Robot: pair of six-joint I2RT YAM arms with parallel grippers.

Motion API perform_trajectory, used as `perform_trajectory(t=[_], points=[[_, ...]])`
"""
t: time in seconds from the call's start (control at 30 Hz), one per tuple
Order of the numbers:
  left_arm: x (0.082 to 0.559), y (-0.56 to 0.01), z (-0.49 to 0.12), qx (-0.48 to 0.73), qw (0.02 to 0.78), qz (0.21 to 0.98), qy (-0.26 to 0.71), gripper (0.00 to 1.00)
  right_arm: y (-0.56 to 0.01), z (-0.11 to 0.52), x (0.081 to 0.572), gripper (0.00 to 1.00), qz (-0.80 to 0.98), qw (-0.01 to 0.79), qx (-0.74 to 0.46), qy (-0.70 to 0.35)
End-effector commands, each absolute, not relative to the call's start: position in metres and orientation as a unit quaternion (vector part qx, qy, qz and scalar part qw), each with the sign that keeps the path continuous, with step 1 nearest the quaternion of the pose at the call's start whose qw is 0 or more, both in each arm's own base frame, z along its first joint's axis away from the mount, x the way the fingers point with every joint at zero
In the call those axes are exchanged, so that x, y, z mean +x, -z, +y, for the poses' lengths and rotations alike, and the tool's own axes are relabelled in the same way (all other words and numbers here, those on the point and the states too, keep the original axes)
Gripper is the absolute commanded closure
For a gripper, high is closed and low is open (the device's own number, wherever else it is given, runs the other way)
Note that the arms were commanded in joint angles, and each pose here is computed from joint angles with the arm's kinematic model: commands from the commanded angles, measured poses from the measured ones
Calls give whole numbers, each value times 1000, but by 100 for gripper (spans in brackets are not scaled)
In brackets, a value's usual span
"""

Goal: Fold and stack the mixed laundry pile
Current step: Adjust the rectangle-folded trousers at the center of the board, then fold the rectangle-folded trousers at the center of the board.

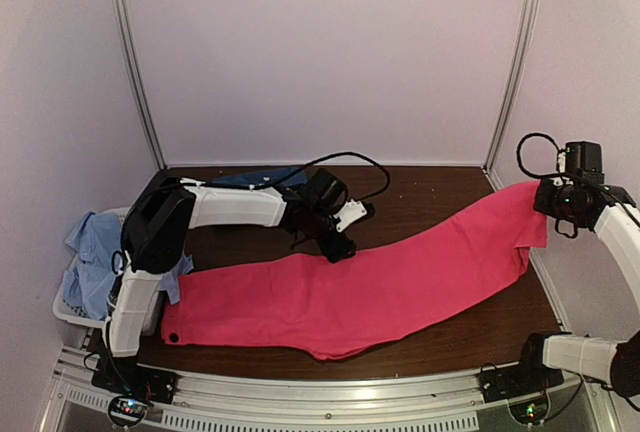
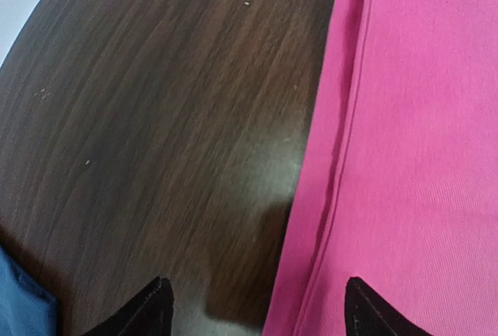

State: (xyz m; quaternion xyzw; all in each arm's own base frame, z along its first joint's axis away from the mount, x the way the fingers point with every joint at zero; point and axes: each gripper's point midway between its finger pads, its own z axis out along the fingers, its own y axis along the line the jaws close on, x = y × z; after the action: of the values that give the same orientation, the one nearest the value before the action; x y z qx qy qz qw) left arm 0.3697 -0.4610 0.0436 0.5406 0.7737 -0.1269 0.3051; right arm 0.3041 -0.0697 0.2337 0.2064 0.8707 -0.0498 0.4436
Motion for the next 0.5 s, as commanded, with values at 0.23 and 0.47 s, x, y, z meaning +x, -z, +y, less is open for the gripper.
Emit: perform_trajectory(t=[0.23, 0.47], points=[[346, -111, -380, 390, 347, 846, 105, 2, -303, -164, 269, 100, 779, 492, 326, 212], [325, -116, -337, 321, 349, 873, 111, 2, -271, -44, 333, 100, 855, 482, 175, -74]])
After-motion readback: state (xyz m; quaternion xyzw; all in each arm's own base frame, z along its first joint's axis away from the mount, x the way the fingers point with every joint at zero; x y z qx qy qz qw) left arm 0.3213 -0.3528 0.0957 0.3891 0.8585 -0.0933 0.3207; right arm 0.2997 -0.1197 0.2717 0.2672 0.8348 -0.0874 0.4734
